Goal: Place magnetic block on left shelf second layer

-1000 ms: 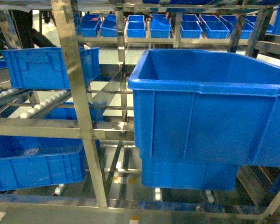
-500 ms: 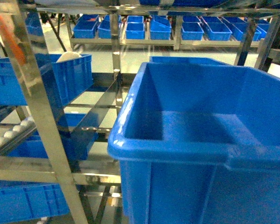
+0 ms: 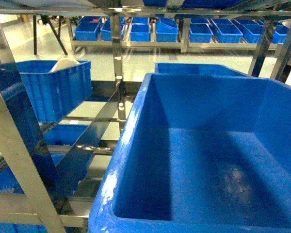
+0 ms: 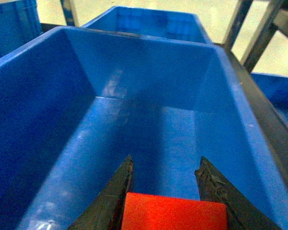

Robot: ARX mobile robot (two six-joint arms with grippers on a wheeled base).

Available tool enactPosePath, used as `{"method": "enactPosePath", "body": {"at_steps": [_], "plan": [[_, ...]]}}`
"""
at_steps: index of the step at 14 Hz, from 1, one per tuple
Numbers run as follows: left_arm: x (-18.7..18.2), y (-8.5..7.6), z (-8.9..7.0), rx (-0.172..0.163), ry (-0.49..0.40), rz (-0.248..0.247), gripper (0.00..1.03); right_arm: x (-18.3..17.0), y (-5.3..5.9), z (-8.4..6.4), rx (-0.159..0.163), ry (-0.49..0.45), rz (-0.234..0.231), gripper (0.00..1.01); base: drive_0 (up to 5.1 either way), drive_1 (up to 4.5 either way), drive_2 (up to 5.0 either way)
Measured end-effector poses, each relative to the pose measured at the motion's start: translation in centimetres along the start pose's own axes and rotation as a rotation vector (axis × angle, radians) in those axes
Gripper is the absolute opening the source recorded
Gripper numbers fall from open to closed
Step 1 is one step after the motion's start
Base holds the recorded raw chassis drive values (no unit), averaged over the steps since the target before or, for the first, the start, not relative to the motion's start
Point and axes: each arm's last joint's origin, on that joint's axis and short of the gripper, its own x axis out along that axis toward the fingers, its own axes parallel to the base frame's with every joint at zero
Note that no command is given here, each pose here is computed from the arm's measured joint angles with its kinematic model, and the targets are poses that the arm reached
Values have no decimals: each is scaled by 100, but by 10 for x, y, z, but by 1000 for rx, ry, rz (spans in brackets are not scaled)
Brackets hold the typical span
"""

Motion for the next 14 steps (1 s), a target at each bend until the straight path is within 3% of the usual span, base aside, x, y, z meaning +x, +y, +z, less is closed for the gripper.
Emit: {"method": "enactPosePath", "body": {"at_steps": [3,5,7,9,11,13,14], "plan": [[0,0,0,0,0,0,98,45,21,12,26,86,80,34,0,0,0],[0,0,0,0,-1,0,98,77,29,13,37,162,94,34,0,0,0],[0,0,0,0,-1,0,98,111,35,4,47,252,78,34,0,0,0],[0,0,0,0,-1,0,98,151,34,-12,82,347,44,34,0,0,0],[0,0,0,0,-1,0,98,175,34,-26,96,377,27,34,0,0,0],[0,0,0,0,-1,0,98,198,34,-48,94,401,-12,34,0,0,0],[0,0,0,0,-1,0,98,216,40,-68,95,469,-38,34,0,0,0]]}}
